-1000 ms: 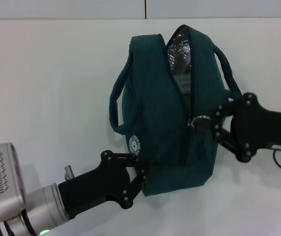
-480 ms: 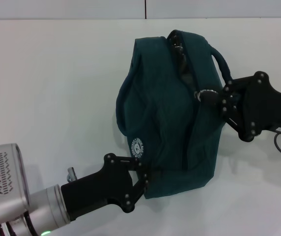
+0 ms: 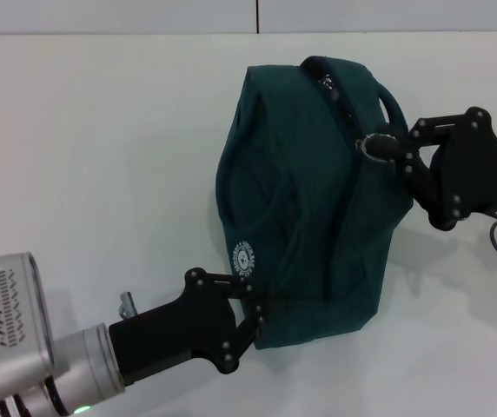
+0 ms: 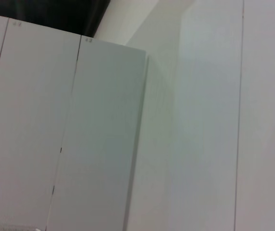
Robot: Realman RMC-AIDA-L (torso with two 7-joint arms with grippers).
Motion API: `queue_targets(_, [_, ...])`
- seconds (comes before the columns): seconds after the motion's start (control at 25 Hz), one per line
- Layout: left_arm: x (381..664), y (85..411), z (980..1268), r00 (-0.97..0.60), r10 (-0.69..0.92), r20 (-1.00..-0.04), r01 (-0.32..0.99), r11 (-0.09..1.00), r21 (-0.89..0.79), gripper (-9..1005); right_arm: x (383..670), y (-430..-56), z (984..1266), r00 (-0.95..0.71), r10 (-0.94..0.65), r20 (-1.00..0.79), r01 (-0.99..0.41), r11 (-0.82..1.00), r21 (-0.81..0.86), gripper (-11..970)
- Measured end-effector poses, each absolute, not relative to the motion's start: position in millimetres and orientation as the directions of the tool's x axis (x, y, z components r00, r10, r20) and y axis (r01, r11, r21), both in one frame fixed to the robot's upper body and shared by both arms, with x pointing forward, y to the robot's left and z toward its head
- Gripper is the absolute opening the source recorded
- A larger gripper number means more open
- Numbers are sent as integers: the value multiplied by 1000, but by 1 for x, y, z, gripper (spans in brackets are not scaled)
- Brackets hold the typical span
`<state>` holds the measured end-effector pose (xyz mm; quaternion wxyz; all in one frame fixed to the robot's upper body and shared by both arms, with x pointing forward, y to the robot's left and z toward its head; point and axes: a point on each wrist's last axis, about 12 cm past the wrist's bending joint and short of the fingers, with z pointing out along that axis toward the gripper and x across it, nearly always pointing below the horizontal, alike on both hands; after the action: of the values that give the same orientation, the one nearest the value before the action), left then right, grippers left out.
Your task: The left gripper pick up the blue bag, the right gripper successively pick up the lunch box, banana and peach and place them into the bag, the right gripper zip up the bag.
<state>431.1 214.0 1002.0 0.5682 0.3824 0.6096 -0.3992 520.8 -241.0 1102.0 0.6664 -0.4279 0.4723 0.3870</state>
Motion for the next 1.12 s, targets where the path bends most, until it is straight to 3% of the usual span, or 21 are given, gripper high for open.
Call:
queue_targets(0.28, [431, 215, 1014, -16, -96, -995, 909, 414, -54, 125, 518, -241, 1100, 273, 114, -955, -916, 334, -222, 30])
queue_targets(0.44, [434, 213, 1023, 11, -178, -984, 900, 431, -68, 275, 517, -241, 1100, 275, 111, -955, -915, 336, -224, 29])
queue_targets(0.72, [448, 196, 1032, 3, -202, -979, 925, 372, -74, 554, 518, -240, 1099, 275, 114, -955, -915, 336, -223, 29])
queue_targets(1.04, [455, 192, 1038, 6, -265, -964, 891, 439, -115, 787, 518, -241, 1099, 274, 112, -955, -914, 339, -223, 30])
queue_targets(1.12, [456, 192, 1038, 8, -269, -963, 887, 446, -117, 767, 517, -241, 1098, 274, 111, -955, -913, 340, -223, 30])
